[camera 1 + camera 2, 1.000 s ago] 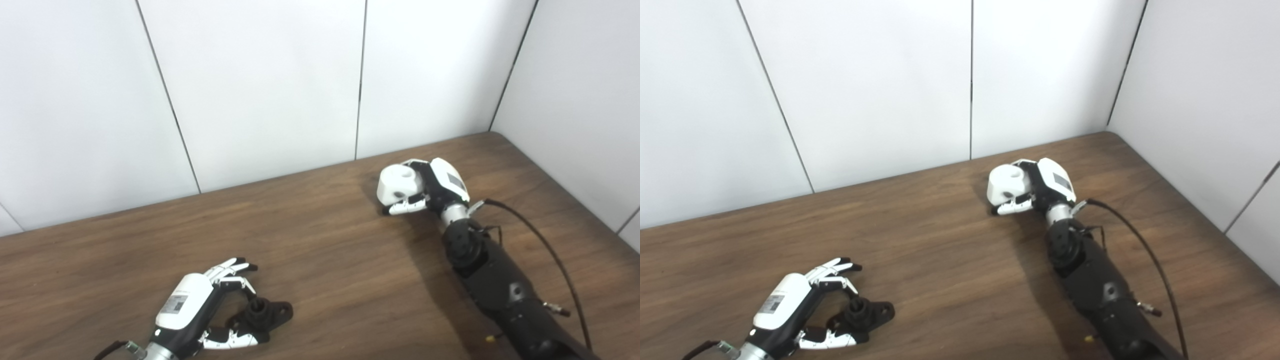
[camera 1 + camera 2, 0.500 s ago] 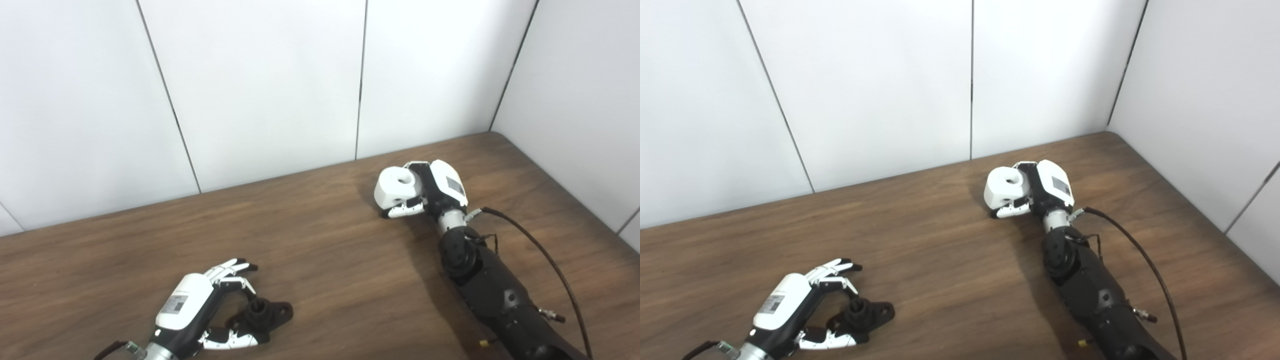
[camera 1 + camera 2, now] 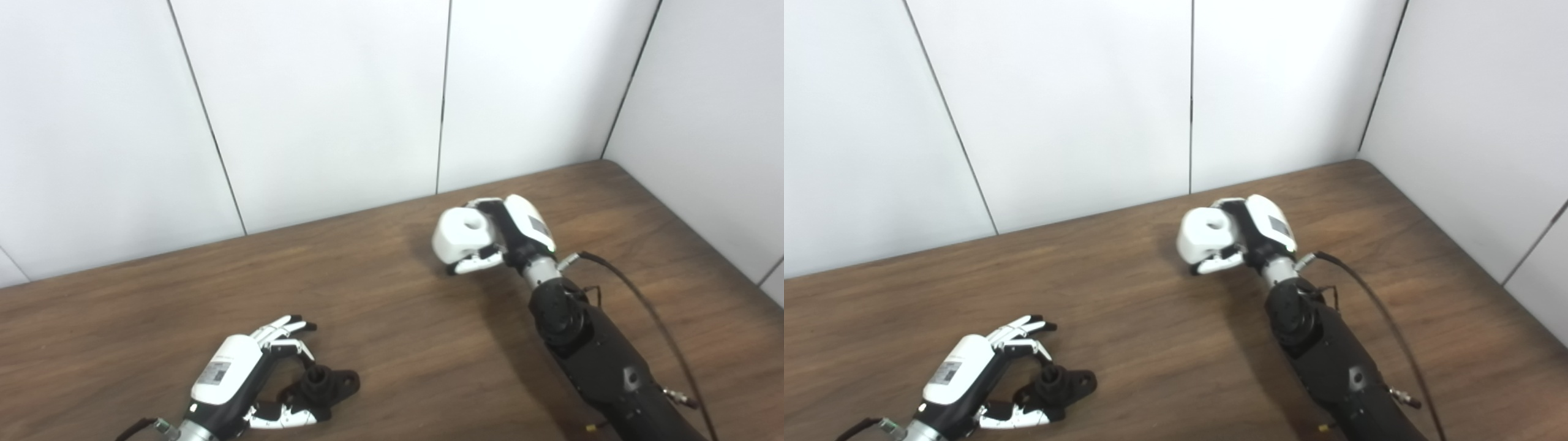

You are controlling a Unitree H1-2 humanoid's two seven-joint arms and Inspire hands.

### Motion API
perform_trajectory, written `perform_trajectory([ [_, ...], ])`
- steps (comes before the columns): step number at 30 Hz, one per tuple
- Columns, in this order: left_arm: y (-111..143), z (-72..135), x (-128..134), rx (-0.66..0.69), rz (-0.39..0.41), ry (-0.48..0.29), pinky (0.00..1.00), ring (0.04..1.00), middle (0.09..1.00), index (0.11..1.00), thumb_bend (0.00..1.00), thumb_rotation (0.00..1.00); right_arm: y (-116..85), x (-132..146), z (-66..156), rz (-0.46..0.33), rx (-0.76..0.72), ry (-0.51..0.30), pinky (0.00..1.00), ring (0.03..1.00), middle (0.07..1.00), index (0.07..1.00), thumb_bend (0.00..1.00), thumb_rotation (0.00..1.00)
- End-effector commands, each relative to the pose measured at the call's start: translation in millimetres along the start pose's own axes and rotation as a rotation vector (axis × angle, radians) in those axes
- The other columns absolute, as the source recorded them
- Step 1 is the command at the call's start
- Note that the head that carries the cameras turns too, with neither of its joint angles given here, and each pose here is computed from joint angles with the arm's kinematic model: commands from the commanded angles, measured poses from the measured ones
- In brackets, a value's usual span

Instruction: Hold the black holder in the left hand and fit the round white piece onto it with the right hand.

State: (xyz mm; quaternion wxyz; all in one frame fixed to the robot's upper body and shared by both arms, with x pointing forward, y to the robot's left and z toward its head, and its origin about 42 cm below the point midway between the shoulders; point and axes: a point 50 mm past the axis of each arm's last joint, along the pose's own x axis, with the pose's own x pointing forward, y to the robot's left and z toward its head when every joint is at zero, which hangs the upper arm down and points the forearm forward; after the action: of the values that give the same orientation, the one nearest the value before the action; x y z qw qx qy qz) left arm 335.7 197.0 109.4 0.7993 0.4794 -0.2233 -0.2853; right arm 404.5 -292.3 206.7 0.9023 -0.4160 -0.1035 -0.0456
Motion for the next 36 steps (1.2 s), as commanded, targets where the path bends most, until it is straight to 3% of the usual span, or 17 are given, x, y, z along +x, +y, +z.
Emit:
perform_trajectory([
  [1, -41, -11, -29, 0.001, -0.191, 0.107, 0.84, 0.911, 0.848, 0.481, 0.52, 0.05, -17, 9, 35, -0.015, 0.024, -0.103, 0.68, 0.774, 0.756, 0.481, 0.52, 0.13],
  [8, -40, -7, -22, 0.000, -0.207, 0.127, 0.87, 0.929, 0.864, 0.480, 0.52, 0.05, -6, -10, 81, 0.089, 0.035, -0.295, 0.60, 0.729, 0.753, 0.480, 0.52, 0.13],
  [17, -46, -2, -12, 0.005, -0.192, 0.117, 0.86, 0.933, 0.864, 0.479, 0.52, 0.06, 23, -49, 125, 0.282, 0.044, -0.477, 0.60, 0.714, 0.737, 0.479, 0.52, 0.13],
  [25, -46, 0, -5, 0.004, -0.187, 0.118, 0.88, 0.940, 0.870, 0.480, 0.52, 0.06, 42, -64, 142, 0.391, 0.047, -0.539, 0.57, 0.700, 0.736, 0.479, 0.52, 0.13],
  [36, -47, 8, -1, 0.007, -0.196, 0.131, 0.89, 0.946, 0.876, 0.479, 0.52, 0.06, 63, -67, 142, 0.500, 0.030, -0.526, 0.60, 0.735, 0.755, 0.480, 0.52, 0.13],
])
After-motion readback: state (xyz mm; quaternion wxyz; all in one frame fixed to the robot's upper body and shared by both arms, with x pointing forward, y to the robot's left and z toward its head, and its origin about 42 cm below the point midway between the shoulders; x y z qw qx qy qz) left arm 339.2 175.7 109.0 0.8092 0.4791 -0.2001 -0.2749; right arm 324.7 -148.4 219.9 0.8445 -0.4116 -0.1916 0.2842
